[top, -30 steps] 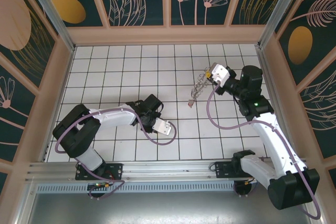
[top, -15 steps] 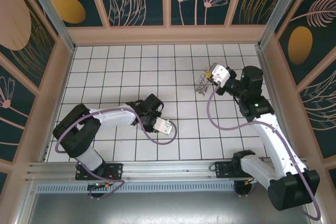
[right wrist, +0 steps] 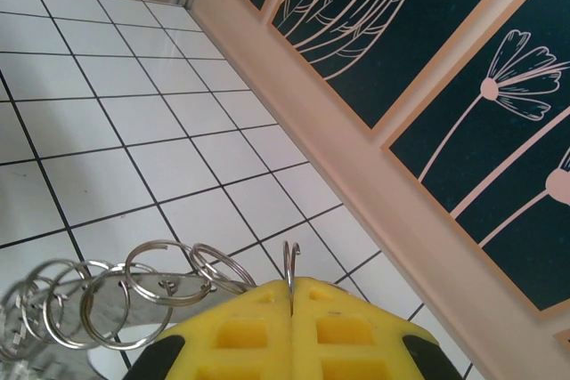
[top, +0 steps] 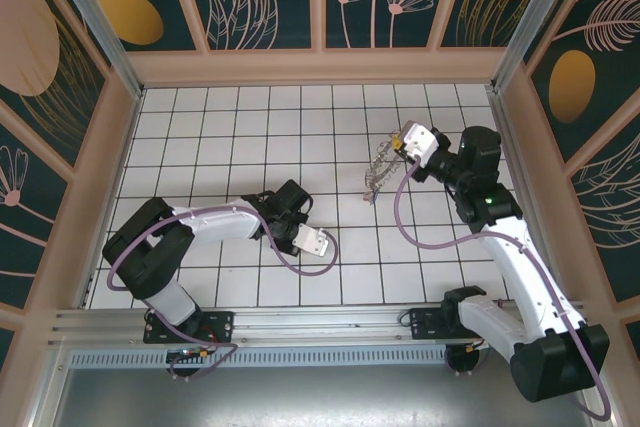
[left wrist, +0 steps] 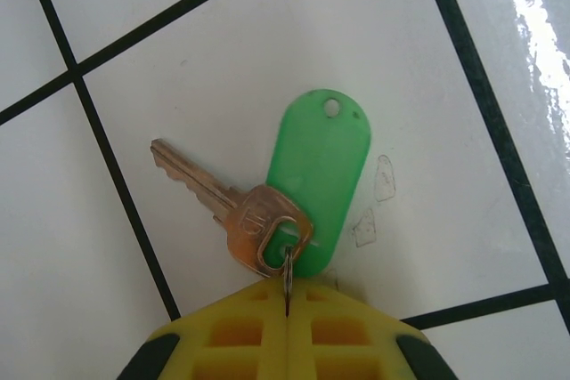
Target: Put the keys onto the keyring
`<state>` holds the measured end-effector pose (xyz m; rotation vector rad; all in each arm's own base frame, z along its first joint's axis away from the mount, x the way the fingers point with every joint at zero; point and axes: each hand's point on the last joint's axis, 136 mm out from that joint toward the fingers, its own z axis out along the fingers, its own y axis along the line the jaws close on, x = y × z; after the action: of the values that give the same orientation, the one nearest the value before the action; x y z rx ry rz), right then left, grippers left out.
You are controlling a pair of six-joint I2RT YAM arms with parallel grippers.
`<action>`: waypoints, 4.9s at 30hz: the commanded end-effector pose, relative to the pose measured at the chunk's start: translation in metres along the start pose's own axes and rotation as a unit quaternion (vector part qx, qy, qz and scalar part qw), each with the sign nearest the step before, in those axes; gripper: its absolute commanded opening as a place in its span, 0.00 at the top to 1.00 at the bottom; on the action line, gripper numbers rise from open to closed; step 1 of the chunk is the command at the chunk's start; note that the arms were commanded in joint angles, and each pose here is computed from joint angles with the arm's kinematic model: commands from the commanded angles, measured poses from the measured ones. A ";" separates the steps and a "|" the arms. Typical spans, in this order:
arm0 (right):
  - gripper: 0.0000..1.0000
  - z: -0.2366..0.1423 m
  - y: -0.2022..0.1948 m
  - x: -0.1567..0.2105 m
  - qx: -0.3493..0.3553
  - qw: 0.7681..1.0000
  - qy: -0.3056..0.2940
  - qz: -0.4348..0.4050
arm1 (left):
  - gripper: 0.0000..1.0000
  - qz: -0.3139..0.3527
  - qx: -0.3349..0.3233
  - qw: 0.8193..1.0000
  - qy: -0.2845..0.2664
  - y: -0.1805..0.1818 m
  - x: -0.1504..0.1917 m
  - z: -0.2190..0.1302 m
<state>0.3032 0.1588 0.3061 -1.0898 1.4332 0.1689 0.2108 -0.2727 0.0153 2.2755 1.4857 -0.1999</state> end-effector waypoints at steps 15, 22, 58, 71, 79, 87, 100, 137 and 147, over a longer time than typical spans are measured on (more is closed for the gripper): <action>1.00 -0.006 0.073 -0.007 -0.187 0.980 -0.061 0.031 | 1.00 -0.157 -0.094 0.978 -0.099 0.063 -0.045 -0.114; 1.00 0.000 0.109 -0.015 -0.267 0.962 -0.059 0.024 | 1.00 -0.153 -0.150 0.962 -0.169 0.094 -0.063 -0.175; 1.00 0.028 0.151 -0.045 -0.333 0.934 -0.129 -0.007 | 1.00 -0.068 -0.213 0.940 -0.257 0.111 -0.105 -0.187; 1.00 0.036 0.150 -0.034 -0.326 0.940 -0.103 0.004 | 1.00 -0.077 -0.217 0.933 -0.275 0.113 -0.109 -0.189; 1.00 0.034 0.142 -0.034 -0.308 0.946 -0.102 0.010 | 1.00 -0.077 -0.226 0.933 -0.270 0.109 -0.106 -0.193; 1.00 0.037 0.143 -0.035 -0.314 0.944 -0.101 0.003 | 1.00 -0.072 -0.219 0.936 -0.266 0.106 -0.104 -0.188; 1.00 0.040 0.144 -0.042 -0.334 0.936 -0.109 0.020 | 1.00 -0.063 -0.214 0.944 -0.242 0.105 -0.098 -0.179; 1.00 0.036 0.124 -0.054 -0.344 0.927 -0.138 0.058 | 1.00 0.036 -0.204 0.936 -0.283 0.077 -0.110 -0.180; 1.00 0.024 0.117 -0.058 -0.339 0.924 -0.163 0.065 | 1.00 0.052 -0.224 0.929 -0.290 0.077 -0.111 -0.182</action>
<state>0.2258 0.2723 0.2527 -1.4623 1.3141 1.0088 0.2323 -0.3165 0.2427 1.6794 1.0293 -0.3459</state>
